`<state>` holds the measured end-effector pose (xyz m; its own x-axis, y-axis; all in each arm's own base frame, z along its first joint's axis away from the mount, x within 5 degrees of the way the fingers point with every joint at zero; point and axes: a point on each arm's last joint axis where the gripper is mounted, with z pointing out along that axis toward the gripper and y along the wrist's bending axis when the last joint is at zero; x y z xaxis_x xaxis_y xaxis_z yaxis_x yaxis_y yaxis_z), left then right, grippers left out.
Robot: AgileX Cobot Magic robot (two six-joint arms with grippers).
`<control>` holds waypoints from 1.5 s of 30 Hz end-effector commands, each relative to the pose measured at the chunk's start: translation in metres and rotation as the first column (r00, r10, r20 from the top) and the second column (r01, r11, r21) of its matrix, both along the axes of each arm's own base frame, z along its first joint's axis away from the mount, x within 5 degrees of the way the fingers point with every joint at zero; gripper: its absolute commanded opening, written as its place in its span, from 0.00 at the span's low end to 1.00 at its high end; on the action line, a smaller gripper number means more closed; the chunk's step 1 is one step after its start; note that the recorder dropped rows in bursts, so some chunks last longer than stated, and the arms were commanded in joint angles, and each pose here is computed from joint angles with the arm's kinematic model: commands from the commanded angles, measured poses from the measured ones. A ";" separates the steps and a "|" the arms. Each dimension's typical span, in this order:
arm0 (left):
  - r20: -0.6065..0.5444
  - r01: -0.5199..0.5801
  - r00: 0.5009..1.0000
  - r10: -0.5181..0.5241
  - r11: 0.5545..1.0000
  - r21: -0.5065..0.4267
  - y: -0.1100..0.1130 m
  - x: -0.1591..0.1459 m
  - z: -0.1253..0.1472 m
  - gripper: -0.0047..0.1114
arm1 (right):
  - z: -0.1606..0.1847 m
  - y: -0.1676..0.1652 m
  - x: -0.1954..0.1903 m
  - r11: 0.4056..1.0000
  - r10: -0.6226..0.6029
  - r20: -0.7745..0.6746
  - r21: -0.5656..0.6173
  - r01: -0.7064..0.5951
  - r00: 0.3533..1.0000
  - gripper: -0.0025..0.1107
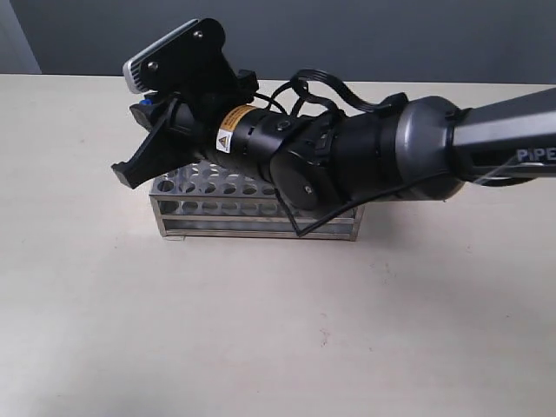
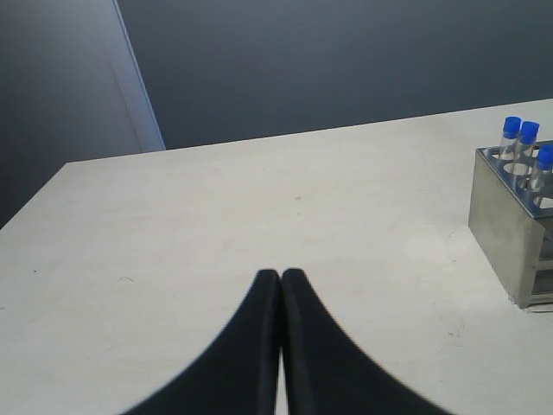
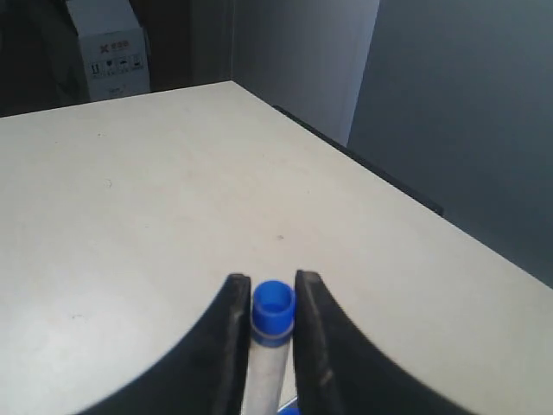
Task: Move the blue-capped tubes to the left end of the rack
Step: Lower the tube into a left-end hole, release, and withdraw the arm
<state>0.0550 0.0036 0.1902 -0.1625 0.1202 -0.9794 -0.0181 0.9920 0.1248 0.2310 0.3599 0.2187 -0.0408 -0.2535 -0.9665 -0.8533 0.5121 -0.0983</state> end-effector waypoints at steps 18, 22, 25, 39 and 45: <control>0.009 0.008 1.000 -0.008 1.000 -0.004 -0.001 0.000 0.001 0.04 | -0.044 0.011 0.006 0.997 0.001 -0.077 -0.073 -0.006 0.997 0.02; 0.009 0.008 1.000 -0.008 1.000 -0.004 -0.001 0.000 0.001 0.04 | -0.051 0.012 0.006 0.997 -0.004 -0.094 -0.079 -0.004 0.996 0.02; 0.009 0.008 1.000 -0.008 1.000 -0.004 -0.001 0.000 0.001 0.04 | -0.052 0.012 0.006 0.997 -0.006 -0.102 -0.079 -0.002 0.995 0.02; 0.009 0.008 1.000 -0.008 1.000 -0.004 -0.001 0.000 0.001 0.04 | -0.051 0.011 0.006 0.995 -0.006 -0.105 -0.097 -0.004 0.994 0.29; 0.009 0.008 1.000 -0.008 1.000 -0.004 -0.001 0.000 0.001 0.04 | 0.005 -0.011 0.014 0.997 -0.057 -0.071 -0.049 0.054 0.996 0.08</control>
<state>0.0550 0.0036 0.1902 -0.1625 0.1202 -0.9794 -0.0181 0.9920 0.1248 0.2365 0.3645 0.1859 -0.1377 -0.3442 -0.9287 -0.8557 0.5136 -0.0635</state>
